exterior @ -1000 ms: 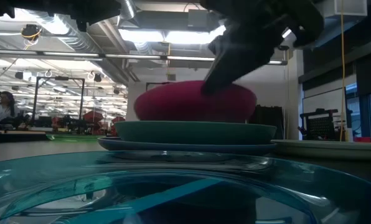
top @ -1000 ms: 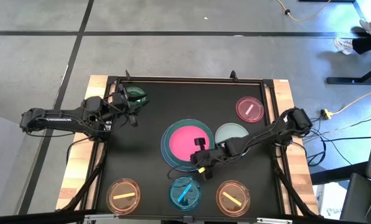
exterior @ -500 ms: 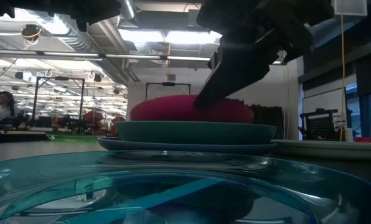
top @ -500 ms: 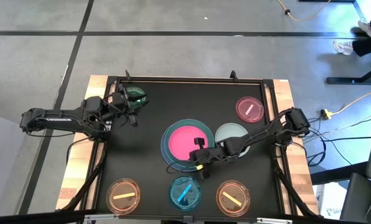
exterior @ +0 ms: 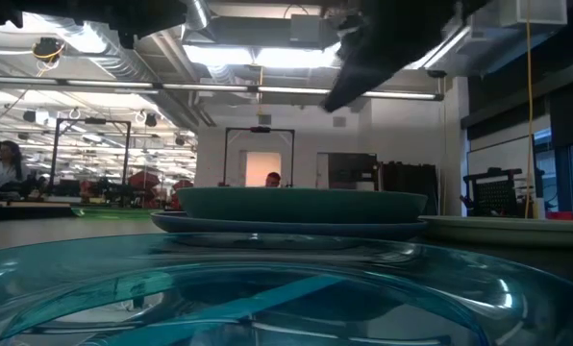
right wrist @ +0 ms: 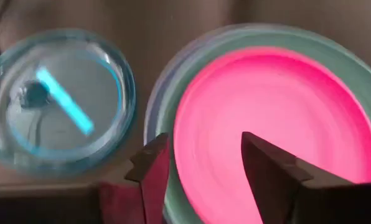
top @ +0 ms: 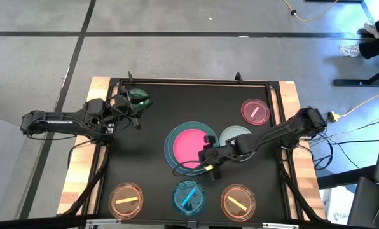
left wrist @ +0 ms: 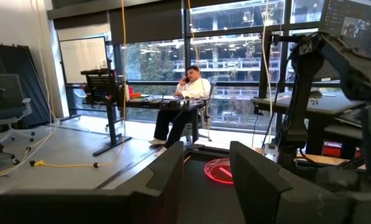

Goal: Stack plastic plates
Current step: Stack the gray plate on top of the pink plate

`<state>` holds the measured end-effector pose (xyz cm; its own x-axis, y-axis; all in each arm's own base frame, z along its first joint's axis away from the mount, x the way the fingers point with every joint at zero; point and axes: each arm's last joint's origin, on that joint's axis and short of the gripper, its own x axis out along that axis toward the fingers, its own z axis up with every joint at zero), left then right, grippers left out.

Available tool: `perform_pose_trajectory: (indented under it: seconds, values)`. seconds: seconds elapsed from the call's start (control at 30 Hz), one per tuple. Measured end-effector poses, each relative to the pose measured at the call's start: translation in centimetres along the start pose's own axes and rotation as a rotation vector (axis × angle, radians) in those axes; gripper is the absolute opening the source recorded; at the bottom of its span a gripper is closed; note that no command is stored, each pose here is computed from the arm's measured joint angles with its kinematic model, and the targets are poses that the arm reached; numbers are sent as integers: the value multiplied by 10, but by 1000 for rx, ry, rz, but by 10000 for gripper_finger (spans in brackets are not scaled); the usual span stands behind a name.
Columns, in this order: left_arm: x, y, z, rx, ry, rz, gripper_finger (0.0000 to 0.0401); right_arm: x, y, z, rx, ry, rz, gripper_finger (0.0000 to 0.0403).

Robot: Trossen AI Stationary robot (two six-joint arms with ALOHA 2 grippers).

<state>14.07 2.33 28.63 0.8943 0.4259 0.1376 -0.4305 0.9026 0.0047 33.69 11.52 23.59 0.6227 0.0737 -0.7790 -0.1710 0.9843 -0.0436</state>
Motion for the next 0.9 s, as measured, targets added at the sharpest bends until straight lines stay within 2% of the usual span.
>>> perform_pose_trajectory:
  seconds: [0.1,0.33,0.63,0.9]
  values:
    - [0,0,0,1,2,0,124,-21,-4,-7,40,46,-20,188]
    - [0,0,0,1,3,0,124,-38,-11,-54,189,207,-57,184]
    - [0,0,0,1,2,0,124,-19,-12,-132,399,478,10,183]
    - [0,0,0,1,3,0,124,-7,-12,-152,414,466,26,171]
